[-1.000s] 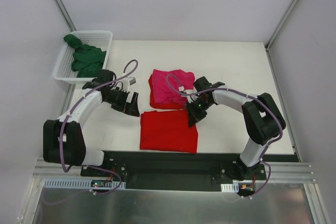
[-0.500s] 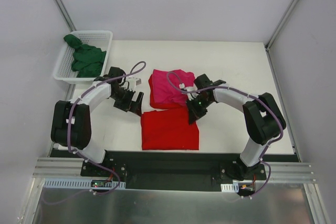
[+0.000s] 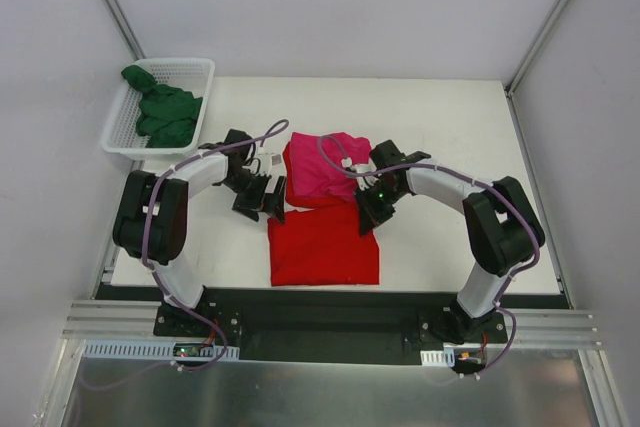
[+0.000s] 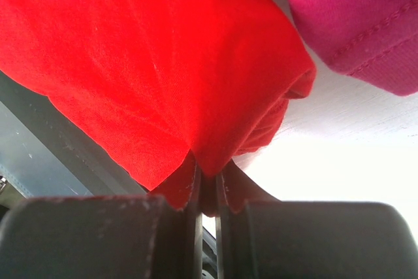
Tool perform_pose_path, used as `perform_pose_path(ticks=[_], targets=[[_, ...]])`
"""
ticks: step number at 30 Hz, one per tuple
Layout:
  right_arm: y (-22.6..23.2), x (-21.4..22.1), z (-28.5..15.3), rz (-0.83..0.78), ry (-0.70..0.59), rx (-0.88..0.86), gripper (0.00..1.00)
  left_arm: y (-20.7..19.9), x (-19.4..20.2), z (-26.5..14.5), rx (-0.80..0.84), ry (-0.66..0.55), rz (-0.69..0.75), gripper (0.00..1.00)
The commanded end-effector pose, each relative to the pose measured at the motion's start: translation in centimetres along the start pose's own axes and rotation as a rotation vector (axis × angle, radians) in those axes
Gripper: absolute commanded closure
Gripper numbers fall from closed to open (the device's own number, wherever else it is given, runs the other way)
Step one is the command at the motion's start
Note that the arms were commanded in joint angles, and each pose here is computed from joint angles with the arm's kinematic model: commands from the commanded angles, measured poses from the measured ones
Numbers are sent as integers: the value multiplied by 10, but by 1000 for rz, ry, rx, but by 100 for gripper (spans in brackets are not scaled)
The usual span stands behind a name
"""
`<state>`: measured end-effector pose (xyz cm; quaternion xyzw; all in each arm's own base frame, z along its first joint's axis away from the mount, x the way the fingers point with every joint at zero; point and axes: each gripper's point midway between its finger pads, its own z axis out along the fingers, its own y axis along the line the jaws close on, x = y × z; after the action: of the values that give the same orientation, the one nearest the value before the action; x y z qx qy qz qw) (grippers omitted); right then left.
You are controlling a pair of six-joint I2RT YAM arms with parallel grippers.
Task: Fold and stack the t-shirts
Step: Put the neatly folded tshirt into the corner of the board with the right arm
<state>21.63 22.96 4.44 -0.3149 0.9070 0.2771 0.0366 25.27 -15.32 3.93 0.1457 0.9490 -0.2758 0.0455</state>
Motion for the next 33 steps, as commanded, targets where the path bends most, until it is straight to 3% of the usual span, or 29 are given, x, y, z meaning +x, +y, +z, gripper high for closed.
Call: perform_pose_path(ticks=[1,8,28,32,33], targets=[[9,-14,-14,-27,-59,-15,99,-21,-10,8,90,3,-26,1],[12,-16,-15,-17,-70,-26,99,-41,-5,18,237,37,-148,1],[18,-24,-13,2,-86,-63,99,-27,45,23,187,116,-204,1],[19,-25,-12,4,-87,-68,99,-30,36,24,204,113,-200,6],[19,-24,-11,4,-83,-68,99,-31,32,25,206,111,-200,12]])
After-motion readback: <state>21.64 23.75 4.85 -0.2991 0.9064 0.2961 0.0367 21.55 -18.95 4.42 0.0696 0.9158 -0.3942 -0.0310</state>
